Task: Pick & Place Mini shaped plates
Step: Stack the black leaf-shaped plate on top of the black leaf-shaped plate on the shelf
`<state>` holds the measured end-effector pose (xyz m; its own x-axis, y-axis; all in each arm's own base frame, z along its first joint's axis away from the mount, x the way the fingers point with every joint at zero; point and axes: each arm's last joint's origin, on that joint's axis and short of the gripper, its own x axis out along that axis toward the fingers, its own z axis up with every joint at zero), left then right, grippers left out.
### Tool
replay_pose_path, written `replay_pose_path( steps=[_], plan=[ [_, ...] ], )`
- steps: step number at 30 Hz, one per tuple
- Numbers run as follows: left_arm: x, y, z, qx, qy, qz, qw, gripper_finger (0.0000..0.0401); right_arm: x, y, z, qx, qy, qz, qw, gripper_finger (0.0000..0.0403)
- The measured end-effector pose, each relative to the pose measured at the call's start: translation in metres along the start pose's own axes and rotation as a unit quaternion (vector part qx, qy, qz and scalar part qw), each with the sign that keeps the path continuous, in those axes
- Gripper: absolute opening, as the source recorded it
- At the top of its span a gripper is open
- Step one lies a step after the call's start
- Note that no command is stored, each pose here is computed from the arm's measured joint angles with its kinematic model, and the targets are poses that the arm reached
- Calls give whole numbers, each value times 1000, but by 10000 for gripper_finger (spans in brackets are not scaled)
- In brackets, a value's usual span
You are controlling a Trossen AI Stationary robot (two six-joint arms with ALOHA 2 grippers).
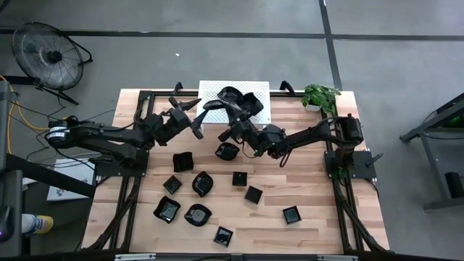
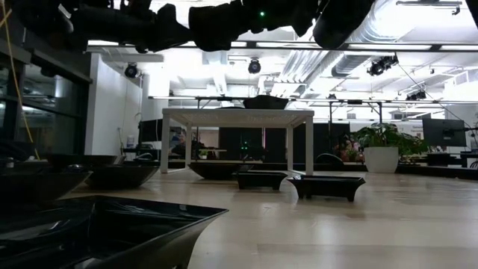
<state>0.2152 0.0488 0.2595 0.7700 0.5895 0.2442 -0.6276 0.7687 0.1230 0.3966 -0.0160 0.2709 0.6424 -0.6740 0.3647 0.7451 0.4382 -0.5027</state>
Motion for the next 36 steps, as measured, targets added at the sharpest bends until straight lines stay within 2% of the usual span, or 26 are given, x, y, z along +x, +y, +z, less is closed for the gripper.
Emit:
replay_pose_path(
  steps=[9,22,28,36],
  plan=[
    [0,0,1,-8,-6,-9,1000,216,6,-4,-4,19,-14,6,1000,0],
    [0,-2,2,-4,-17,-32,999,104,6,-1,-5,9,-17,23,1000,0],
    [0,-1,2,-4,-17,-32,999,83,8,-2,-7,7,-11,17,1000,0],
    [0,-1,2,-4,-17,-28,999,78,11,-5,-6,9,-13,12,1000,0]
  ],
)
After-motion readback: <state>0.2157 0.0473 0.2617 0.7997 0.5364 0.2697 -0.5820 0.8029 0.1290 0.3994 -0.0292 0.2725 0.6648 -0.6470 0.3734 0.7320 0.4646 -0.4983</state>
